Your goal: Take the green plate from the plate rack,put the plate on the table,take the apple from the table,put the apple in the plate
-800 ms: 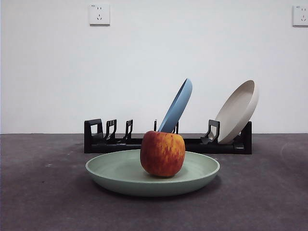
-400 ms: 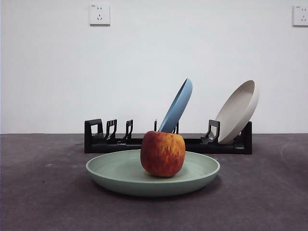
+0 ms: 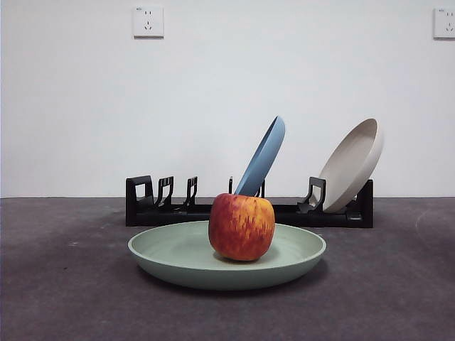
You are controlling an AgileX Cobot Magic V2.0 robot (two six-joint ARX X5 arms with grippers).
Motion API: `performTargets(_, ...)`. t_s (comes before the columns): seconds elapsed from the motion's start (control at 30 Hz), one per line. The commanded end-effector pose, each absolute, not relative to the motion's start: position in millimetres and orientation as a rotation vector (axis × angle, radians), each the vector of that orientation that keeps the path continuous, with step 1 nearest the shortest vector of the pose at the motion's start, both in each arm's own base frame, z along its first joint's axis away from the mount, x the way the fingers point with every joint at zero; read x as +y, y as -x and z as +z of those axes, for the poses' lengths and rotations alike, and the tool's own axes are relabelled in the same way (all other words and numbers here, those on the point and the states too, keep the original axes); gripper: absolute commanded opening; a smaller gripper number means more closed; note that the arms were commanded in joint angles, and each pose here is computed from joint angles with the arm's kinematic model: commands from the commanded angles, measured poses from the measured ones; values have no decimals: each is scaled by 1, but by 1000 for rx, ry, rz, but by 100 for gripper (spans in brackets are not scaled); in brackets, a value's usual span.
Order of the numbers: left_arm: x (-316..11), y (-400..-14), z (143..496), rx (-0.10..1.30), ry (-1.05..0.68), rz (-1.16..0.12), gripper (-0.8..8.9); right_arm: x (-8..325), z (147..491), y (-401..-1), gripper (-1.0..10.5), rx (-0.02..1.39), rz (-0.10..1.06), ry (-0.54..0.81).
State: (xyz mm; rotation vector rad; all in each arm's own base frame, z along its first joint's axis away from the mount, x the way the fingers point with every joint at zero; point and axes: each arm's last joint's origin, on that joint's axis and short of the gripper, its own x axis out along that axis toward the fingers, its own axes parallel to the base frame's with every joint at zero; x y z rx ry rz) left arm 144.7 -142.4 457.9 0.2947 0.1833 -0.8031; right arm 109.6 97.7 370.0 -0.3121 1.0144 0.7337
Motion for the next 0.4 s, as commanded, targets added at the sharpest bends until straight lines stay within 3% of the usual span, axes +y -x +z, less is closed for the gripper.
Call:
performTargets(0.03,-111,-145,476,49,-240,-725,-3,98,369,-109,2,1015,731,309)
performTargets(0.2,-58,-130,487,-53,-208,-516,-3,98,369,-109,2,1015,731,309)
performTargets(0.4,-23,-106,457,-171,-202,-249,-3,98,369,-109,2,1015,731,309)
